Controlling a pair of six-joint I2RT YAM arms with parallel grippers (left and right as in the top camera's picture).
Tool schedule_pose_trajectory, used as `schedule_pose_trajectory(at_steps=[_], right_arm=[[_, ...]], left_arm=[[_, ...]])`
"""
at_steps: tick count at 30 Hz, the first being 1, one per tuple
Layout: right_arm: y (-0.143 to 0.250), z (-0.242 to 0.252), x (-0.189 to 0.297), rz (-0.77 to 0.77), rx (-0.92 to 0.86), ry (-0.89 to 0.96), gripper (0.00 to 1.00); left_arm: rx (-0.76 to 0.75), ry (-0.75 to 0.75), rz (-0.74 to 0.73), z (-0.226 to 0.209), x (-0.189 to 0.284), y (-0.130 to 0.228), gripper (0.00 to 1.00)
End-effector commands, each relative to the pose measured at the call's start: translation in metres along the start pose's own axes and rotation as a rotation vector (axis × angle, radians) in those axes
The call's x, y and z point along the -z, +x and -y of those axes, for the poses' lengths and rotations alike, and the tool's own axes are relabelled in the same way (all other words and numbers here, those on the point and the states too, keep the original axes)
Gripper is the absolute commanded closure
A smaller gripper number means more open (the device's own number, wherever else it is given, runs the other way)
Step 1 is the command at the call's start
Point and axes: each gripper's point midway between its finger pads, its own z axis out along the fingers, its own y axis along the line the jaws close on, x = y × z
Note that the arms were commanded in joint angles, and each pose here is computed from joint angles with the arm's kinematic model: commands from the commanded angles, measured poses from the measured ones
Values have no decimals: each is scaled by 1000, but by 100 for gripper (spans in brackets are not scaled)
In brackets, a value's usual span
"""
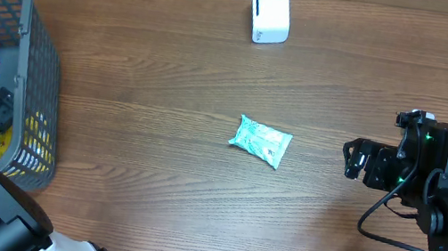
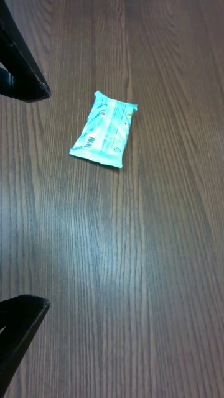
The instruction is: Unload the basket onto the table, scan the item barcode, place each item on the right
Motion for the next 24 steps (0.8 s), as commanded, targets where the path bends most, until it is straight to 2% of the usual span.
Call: schedule_pose_trajectory(at_steps=[1,8,24], right_arm=[[-7,-5,5,21,13,-13,0],[-5,-4,2,8,10,-11,0],[-4,-4,2,6,9,-10,0]], left_arm=[[58,-57,3,-14,-12,4,0],[176,-168,19,-37,-26,15,0],[242,-155,53,-38,-51,24,0]])
